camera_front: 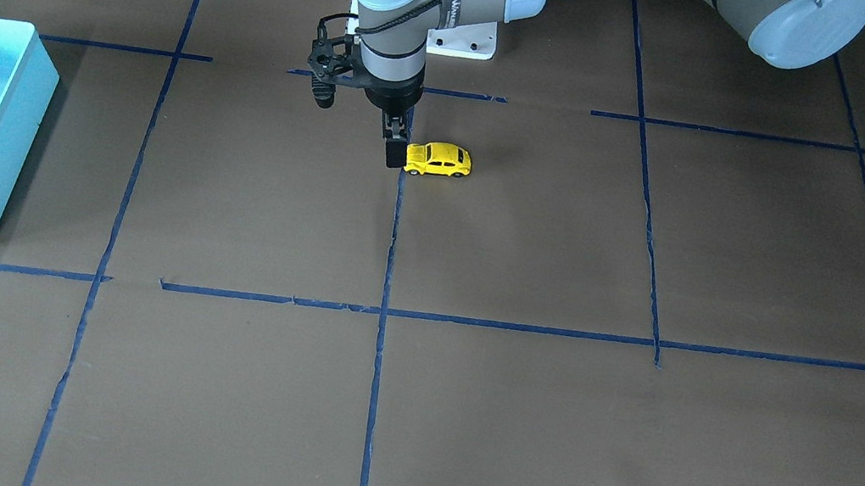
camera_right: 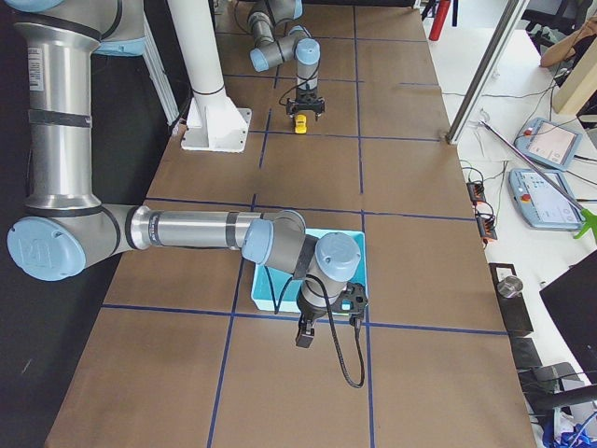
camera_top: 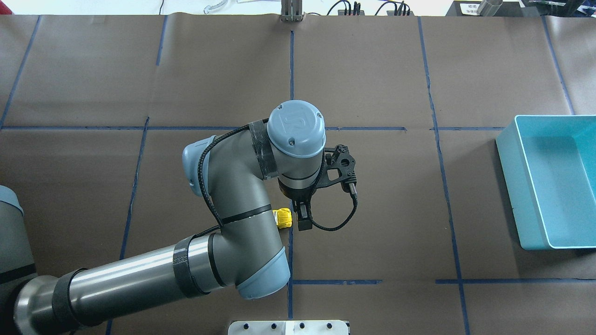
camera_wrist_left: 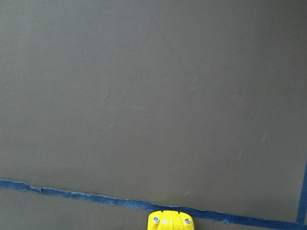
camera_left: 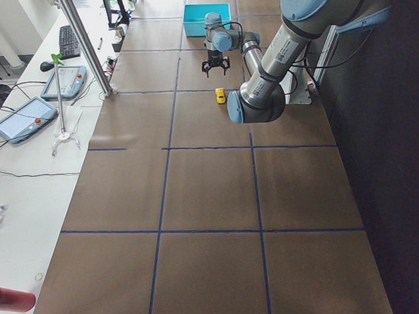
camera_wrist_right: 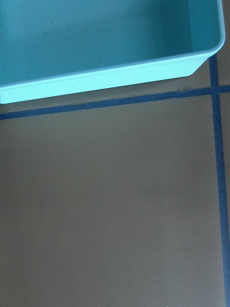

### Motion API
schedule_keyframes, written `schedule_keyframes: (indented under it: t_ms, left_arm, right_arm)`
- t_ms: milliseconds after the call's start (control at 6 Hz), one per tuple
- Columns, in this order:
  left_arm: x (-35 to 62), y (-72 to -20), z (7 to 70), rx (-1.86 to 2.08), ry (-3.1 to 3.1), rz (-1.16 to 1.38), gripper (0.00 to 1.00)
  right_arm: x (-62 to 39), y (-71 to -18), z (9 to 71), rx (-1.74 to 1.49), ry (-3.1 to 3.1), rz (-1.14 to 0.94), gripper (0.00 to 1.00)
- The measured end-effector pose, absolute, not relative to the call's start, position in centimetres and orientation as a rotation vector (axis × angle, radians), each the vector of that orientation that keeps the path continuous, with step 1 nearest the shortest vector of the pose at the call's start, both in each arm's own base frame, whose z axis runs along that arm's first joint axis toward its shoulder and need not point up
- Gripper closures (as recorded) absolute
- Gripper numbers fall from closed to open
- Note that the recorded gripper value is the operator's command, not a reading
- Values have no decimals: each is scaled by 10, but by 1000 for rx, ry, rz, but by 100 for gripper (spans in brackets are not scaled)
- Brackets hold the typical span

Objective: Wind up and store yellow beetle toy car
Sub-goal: 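Lower the left gripper and grasp the yellow car from above, then press the car down with the left gripper and pull it away from the bin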

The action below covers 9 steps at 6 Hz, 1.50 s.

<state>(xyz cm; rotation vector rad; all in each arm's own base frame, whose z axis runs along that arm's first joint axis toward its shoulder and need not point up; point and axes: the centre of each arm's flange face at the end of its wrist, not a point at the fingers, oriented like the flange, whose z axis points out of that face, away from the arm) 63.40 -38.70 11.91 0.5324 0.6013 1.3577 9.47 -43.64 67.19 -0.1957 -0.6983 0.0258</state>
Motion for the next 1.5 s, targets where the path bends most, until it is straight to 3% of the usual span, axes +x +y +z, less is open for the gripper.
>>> schedule_keyframes:
  t_ms: [833, 1000, 1167, 1333, 1500]
  left_arm:
    - [670, -365, 161, 482, 455, 1479, 0]
    - [672, -364, 166, 476, 445, 1480, 22]
    - [673, -365, 169, 474, 438, 1478, 70]
    - [674, -366, 171, 473, 435, 1479, 94]
    - [673, -367, 172, 474, 434, 1481, 100]
  right_arm:
    - [95, -436, 673, -197, -698, 25, 0]
    - [95, -436, 673, -197, -698, 25, 0]
    - [95, -437, 673, -197, -699, 25, 0]
    - [95, -437, 674, -199, -699, 26, 0]
    - [95, -437, 674, -199, -699, 26, 0]
